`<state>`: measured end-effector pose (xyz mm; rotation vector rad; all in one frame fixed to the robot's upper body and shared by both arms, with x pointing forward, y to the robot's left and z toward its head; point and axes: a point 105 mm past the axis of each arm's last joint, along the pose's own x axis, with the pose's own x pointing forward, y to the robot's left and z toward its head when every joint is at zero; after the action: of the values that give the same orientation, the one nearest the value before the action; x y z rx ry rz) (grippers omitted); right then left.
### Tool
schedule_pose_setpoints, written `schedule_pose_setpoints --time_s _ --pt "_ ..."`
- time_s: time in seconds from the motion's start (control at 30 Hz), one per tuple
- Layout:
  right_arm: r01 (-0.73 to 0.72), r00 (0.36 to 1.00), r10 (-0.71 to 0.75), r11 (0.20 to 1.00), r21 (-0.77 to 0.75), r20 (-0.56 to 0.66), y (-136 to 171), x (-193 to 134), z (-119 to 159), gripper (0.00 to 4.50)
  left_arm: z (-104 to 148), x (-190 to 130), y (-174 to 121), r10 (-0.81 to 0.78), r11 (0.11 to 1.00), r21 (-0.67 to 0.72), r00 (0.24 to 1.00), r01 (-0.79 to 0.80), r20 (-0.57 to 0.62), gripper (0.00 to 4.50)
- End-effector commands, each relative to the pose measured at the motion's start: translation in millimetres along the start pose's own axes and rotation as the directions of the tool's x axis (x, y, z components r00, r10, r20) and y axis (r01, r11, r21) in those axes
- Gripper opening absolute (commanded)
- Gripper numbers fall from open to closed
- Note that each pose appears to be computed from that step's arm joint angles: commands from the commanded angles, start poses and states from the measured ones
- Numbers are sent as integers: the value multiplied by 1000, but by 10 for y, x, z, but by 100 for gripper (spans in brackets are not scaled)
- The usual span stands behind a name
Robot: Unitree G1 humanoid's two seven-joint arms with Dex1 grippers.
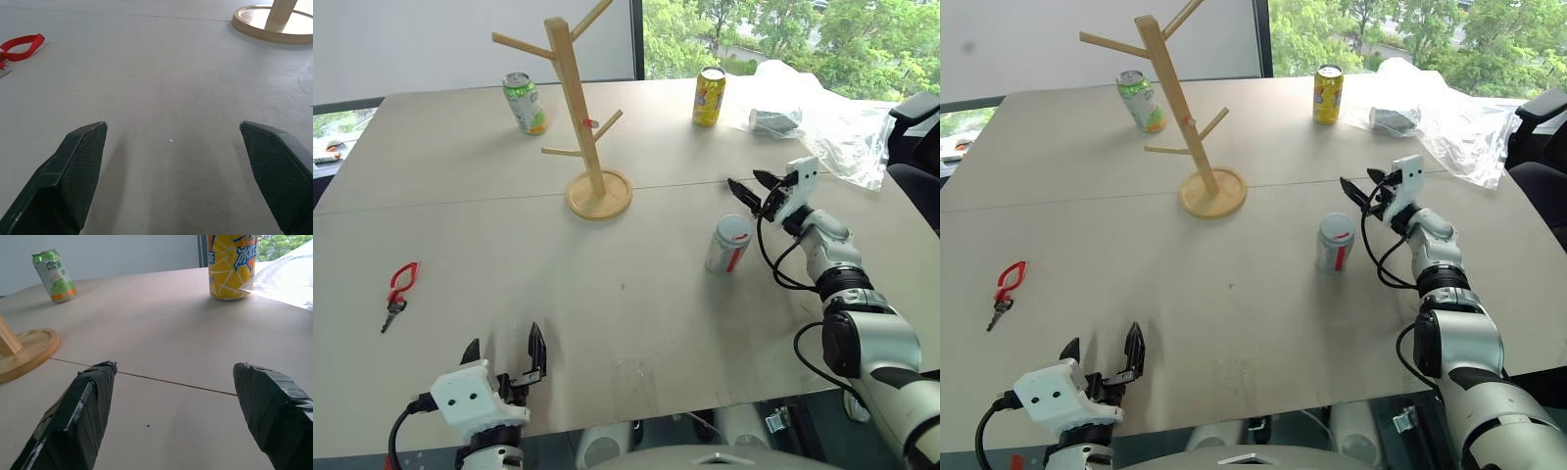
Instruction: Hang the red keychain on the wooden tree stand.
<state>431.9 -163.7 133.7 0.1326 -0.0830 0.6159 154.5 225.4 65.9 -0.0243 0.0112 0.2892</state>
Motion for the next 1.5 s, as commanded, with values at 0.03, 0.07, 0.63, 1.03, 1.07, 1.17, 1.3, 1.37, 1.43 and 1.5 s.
schedule_pose_setpoints --time_s 0.03,0.07,0.63,1.03,1.07,1.17,1.3,1.37,1.43,1.5 --pt "-15 999 16 999 -42 42 16 51 160 407 159 -3 30 7 1000 21 998 -9 64 450" --pt "-12 999 14 999 -45 44 14 51 164 407 165 6 41 7 1000 24 998 -8 69 450" --pt "30 998 -27 998 -46 55 -76 0 210 407 229 116 -40 -69 998 0 991 70 113 450" --pt "27 999 -28 1000 -13 -20 -308 -608 135 407 460 101 -874 -663 739 43 715 672 221 450" --pt "19 1000 -20 1000 -14 -24 -292 -653 131 407 471 61 -928 -710 690 36 666 723 229 450" --pt "-3 1000 2 999 -33 -29 -199 -823 143 407 441 -68 -1051 -850 514 118 486 850 204 450" --pt "-61 996 57 997 -55 -68 5 -987 121 407 412 -86 -1079 -910 400 148 373 905 181 450" --pt "-120 986 111 990 -70 -122 138 -1037 56 407 388 -8 -1098 -921 375 145 348 916 177 450" --pt "-183 973 168 980 -81 -161 304 -1089 16 407 357 86 -1100 -925 364 145 339 920 172 450" --pt "-234 959 214 967 -96 -186 480 -1125 4 407 328 161 -1112 -932 347 157 322 925 165 450"
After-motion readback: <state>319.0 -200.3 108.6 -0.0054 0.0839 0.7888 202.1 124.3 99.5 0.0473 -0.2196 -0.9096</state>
